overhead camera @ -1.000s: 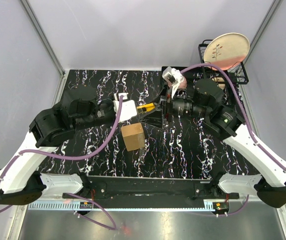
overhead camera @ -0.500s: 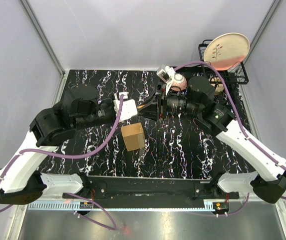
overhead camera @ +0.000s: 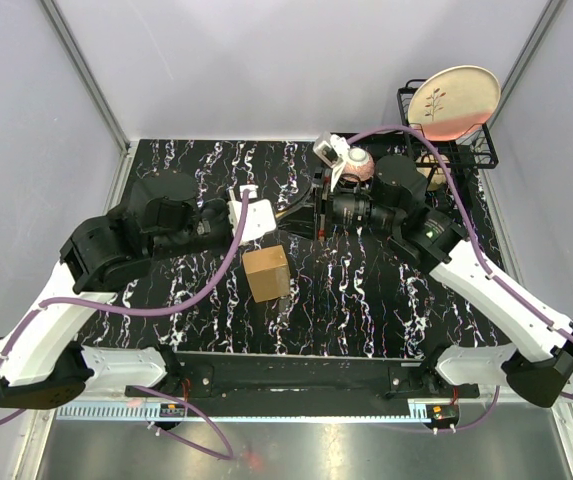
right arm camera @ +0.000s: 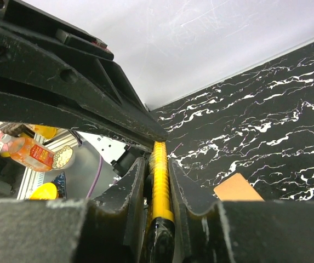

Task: Unpack the express box
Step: Pick up the knife from the center of the board, then pick up the express box from the center of the board.

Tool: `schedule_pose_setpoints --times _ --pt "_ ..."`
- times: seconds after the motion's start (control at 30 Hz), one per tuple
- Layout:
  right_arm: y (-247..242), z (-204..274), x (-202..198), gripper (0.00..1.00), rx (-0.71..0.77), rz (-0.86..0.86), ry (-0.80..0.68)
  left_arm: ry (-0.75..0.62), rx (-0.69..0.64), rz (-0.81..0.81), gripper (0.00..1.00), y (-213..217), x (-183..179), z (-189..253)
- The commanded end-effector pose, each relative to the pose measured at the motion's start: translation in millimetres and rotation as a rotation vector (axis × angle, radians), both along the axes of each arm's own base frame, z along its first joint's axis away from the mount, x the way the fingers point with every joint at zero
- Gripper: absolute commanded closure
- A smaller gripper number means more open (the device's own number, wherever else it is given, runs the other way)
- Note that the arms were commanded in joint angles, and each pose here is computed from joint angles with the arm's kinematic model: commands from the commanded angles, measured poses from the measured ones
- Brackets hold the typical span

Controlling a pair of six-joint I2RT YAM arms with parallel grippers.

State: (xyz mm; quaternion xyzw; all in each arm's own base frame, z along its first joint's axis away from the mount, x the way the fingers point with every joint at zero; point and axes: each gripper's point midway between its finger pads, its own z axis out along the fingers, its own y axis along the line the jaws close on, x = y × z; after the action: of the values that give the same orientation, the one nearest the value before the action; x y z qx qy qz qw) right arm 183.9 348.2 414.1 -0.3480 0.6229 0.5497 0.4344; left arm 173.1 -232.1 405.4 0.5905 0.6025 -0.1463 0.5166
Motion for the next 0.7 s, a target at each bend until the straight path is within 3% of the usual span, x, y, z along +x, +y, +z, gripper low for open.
schedule_pose_setpoints --times 0.0,0.03,0.13,0.17,0.23,0.27,0.53,0.67 --pt "-4 1 -3 0.97 0.023 -0.006 -0.025 -0.041 -0.106 -0.015 0.89 -12 1 29" --pt "-4 0 -1 1.0 0.024 -0.02 -0.026 -0.043 -0.104 -0.003 0.74 -10 3 29" --pt "-12 -6 5 1.0 0.024 -0.081 -0.055 -0.05 -0.091 0.02 0.57 -7 7 27" --pt "-18 -5 6 1.0 0.026 -0.115 -0.066 -0.051 -0.087 0.029 0.34 -5 7 26" --pt "-26 -15 10 1.0 -0.004 -0.159 -0.089 -0.045 -0.061 0.05 0.06 -2 10 19" --pt "-35 -19 11 1.0 -0.021 -0.205 -0.096 -0.04 -0.045 0.044 0.01 -1 9 15" --pt "-98 -22 12 1.0 -0.071 -0.449 -0.185 0.189 0.167 -0.065 0.01 -4 -16 -58" --pt "-120 -16 0 1.0 -0.05 -0.492 -0.208 0.341 0.261 -0.118 0.01 -8 -13 -100"
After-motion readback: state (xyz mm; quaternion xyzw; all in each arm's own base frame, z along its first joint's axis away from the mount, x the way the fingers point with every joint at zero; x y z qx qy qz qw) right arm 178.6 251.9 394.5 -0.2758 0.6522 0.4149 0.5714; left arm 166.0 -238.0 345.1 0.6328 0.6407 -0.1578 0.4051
